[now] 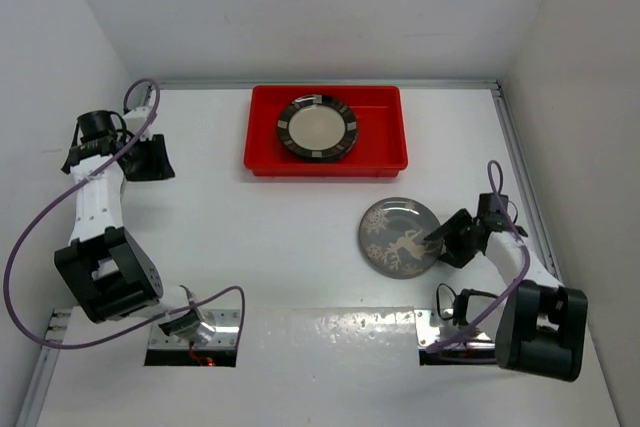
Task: Place the plates into the plastic bin on the countertop
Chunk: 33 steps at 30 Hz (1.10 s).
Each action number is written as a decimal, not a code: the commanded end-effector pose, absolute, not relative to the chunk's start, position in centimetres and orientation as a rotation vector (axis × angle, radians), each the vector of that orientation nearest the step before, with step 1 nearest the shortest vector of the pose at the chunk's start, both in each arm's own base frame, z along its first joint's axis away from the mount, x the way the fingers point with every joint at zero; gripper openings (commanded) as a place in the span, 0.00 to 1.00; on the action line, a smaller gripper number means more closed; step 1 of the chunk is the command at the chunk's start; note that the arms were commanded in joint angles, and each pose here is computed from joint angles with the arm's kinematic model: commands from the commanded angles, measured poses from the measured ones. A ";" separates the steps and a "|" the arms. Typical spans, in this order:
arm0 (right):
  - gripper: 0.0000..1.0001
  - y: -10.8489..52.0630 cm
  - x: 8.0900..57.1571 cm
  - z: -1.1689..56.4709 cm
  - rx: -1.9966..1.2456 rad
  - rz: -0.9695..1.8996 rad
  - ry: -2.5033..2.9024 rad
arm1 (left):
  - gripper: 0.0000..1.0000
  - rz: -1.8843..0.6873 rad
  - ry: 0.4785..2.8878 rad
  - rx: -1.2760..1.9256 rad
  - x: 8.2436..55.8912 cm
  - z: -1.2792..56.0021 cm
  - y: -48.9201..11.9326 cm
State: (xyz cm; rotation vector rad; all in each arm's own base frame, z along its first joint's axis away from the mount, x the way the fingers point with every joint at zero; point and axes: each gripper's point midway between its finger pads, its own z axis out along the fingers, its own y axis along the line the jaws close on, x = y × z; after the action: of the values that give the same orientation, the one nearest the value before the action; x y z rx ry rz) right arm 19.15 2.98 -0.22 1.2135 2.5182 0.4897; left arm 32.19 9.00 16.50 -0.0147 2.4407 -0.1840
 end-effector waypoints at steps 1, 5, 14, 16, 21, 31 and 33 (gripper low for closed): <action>0.55 4.2 19.3 -1.2 1.273 0.611 2.505 | 0.53 -0.169 2.355 0.023 32.8 19.6 8.5; 0.47 4.4 18.5 -2.3 1.326 0.610 2.565 | 0.54 -0.157 2.335 0.029 32.6 20.3 8.5; 0.00 4.4 18.4 -1.5 1.266 0.677 2.532 | 0.54 -0.172 2.332 0.023 32.6 20.3 8.3; 0.00 4.7 19.3 0.0 1.173 0.727 2.474 | 0.54 -0.177 2.340 0.020 32.5 20.2 8.2; 0.00 6.6 21.8 6.3 0.854 0.870 2.334 | 0.54 -0.187 2.337 0.024 32.5 20.3 8.0; 0.00 13.0 21.0 13.8 0.348 1.132 2.398 | 0.54 -0.187 2.337 0.024 32.5 20.3 8.0; 0.00 13.7 21.0 14.8 0.305 1.188 2.385 | 0.54 -0.187 2.337 0.024 32.5 20.3 8.0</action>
State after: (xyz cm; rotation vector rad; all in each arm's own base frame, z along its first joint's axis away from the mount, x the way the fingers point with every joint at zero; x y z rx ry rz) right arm 20.43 11.02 9.86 0.5179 2.4865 0.9697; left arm 32.09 8.49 18.01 0.0057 2.3948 -0.1888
